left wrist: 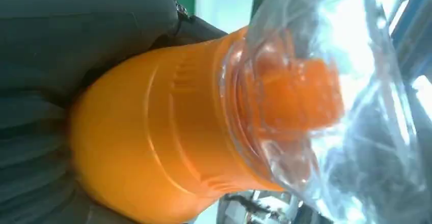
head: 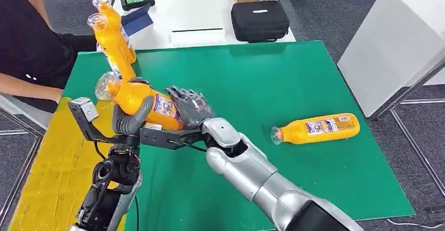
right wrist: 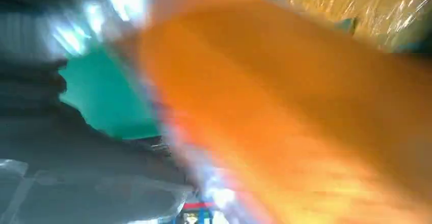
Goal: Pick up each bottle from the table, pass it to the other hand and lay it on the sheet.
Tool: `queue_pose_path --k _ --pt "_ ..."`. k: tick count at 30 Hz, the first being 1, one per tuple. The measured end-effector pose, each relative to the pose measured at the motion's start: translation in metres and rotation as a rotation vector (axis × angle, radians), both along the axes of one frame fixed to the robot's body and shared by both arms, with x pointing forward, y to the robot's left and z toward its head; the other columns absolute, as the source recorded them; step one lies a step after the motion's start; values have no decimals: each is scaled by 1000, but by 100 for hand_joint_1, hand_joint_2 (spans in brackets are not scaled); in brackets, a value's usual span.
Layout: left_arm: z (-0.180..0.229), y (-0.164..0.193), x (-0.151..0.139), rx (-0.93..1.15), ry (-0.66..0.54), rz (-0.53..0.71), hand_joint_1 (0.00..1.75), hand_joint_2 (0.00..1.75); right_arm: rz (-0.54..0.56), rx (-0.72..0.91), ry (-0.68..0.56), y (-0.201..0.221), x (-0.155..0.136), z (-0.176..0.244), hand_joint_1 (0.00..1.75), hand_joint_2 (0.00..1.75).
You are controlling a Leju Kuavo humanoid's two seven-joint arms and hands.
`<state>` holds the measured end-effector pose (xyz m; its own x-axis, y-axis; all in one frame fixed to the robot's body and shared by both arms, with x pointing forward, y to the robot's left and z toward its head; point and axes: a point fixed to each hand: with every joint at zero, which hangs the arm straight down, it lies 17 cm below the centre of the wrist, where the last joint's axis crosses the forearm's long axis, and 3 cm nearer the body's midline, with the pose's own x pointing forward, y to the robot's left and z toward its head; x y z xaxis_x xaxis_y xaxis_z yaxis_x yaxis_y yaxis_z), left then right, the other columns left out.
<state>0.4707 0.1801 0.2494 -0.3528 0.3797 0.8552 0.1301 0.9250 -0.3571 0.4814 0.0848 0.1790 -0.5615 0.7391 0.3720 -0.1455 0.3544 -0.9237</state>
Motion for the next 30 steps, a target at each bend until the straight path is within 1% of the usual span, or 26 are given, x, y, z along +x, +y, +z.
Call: queue_pose_path --k 2,4,6,12,14,18,20,22,24,25,27,30 --pt "3 15 1 16 -12 41 175 175 -23 24 -10 -14 3 0 0 0" --pt "-1 34 1 31 -10 81 175 175 -55 54 -28 -32 9 6 0 0" --pt "-6 45 -2 38 -4 103 175 175 -85 84 -46 -50 15 14 0 0" --pt "-17 62 -7 51 12 134 175 175 -149 135 -81 -84 23 27 0 0" --pt "-18 69 -10 94 -2 181 175 175 -159 150 -89 -91 22 29 0 0" --pt "-16 92 -17 308 -47 375 175 175 -169 205 -81 -109 18 29 0 0" --pt "-15 93 -17 318 -50 384 175 175 -170 207 -81 -111 18 28 0 0" --pt "-9 106 -22 476 -87 521 175 175 -176 228 -80 -121 17 29 0 0" --pt "0 112 -28 729 -145 686 175 175 -172 247 -81 -126 16 32 0 0" --pt "1 109 -29 840 -173 734 175 175 -174 255 -81 -129 16 33 0 0" --pt "-2 100 -30 1009 -219 768 175 175 -182 267 -88 -137 16 35 0 0" --pt "-11 102 -27 1040 -190 769 175 175 -186 269 -93 -143 16 37 0 0"
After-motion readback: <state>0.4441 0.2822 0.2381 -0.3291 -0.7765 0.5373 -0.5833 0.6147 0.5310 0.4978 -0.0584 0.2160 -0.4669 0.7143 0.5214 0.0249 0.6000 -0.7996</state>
